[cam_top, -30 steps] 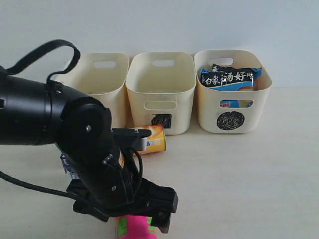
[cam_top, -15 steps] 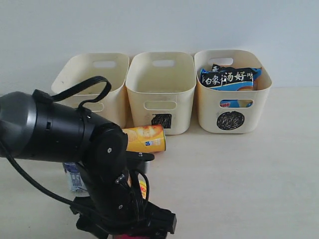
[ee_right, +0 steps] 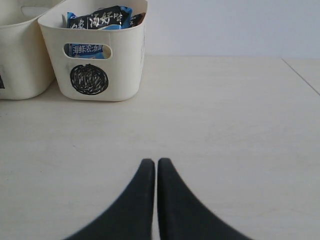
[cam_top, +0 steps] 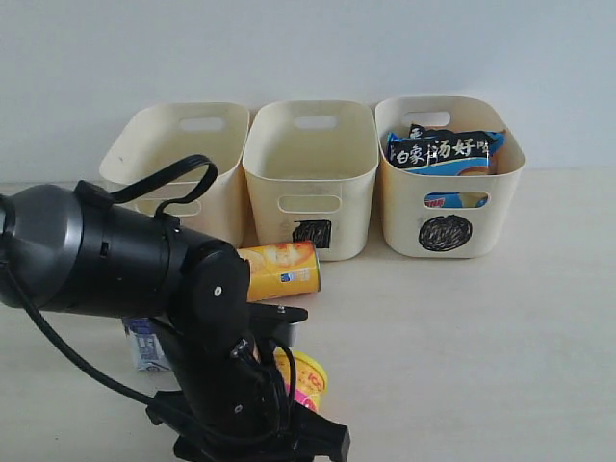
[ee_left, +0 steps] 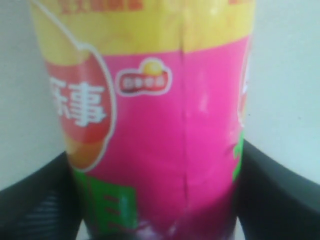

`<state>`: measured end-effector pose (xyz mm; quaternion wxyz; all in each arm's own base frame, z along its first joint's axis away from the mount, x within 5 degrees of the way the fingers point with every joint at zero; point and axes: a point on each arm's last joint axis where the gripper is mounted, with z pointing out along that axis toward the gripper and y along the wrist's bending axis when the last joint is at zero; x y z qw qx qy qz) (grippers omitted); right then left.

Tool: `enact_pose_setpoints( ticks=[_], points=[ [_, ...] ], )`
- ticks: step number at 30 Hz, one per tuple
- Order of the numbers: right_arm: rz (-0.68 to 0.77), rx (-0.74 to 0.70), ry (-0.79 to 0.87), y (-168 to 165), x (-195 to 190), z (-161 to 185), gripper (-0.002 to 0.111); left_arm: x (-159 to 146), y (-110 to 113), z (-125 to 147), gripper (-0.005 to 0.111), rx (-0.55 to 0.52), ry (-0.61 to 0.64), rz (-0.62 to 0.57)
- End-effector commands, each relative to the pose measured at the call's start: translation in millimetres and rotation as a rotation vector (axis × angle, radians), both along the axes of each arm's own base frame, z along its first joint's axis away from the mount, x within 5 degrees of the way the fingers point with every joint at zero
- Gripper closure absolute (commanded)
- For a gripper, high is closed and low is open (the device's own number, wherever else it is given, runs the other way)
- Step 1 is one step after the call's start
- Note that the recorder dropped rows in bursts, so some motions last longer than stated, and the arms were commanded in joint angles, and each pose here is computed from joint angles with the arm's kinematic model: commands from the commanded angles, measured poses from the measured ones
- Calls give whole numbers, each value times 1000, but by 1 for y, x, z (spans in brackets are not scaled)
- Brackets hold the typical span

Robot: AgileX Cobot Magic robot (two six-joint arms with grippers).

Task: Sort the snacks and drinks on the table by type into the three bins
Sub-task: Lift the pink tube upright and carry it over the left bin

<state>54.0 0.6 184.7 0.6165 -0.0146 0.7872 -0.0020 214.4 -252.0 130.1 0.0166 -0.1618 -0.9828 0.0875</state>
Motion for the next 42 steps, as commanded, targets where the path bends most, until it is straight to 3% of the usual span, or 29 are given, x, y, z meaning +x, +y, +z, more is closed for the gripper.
enact_pose_setpoints(
  ticks=[1, 12, 17, 21, 32, 37, 42],
  points=[
    [-3, -10, -9, 0, 0, 0, 108, -3, -7, 17, 102, -112, -45, -157],
    [-3, -10, -9, 0, 0, 0, 108, -9, 4, 93, 102, -262, -216, -275],
    [-3, -10, -9, 0, 0, 0, 108, -1, 18, 130, 102, -304, -272, -261],
    [-3, -10, -9, 0, 0, 0, 108, 18, 35, 159, 102, -329, -347, -243],
    [-3, -10, -7, 0, 0, -1, 108, 77, 87, 206, 102, -332, -593, -136],
    [-3, -10, -7, 0, 0, -1, 108, 110, 114, 216, 102, -306, -714, -62],
    [-3, -10, -7, 0, 0, -1, 108, 145, 128, 215, 102, -290, -750, -26]
  ],
)
